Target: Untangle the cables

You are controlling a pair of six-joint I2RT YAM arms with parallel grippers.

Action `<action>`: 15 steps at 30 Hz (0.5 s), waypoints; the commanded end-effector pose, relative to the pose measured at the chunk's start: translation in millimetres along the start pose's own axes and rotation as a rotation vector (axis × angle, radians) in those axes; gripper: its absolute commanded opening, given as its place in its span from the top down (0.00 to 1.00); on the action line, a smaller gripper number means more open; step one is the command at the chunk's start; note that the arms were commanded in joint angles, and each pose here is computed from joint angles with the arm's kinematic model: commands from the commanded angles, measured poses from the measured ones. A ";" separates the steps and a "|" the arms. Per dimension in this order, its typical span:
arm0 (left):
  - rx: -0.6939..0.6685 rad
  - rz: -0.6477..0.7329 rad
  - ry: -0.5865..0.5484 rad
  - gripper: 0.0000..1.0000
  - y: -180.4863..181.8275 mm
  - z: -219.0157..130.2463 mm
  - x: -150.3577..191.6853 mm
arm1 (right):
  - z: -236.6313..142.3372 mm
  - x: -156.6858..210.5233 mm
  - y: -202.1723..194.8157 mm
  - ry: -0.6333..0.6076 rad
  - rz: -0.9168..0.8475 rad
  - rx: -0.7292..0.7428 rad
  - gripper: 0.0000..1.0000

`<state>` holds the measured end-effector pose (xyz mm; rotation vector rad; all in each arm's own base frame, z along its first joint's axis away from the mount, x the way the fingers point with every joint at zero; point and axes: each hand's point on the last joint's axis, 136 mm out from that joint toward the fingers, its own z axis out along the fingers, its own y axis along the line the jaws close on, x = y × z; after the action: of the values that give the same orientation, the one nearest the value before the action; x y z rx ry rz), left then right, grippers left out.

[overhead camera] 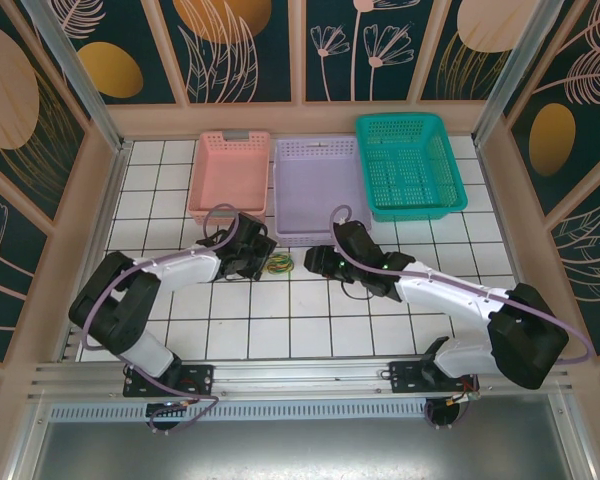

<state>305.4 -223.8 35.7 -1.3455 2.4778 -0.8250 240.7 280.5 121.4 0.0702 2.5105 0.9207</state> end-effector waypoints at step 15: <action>-0.088 -0.047 -0.009 1.00 30.7 5.6 -2.4 | -0.7 7.1 -9.9 0.037 0.005 -0.013 0.53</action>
<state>304.4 -225.1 23.0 -1.4129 2.4828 -0.8097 236.8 276.1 112.2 0.0717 2.5436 0.9315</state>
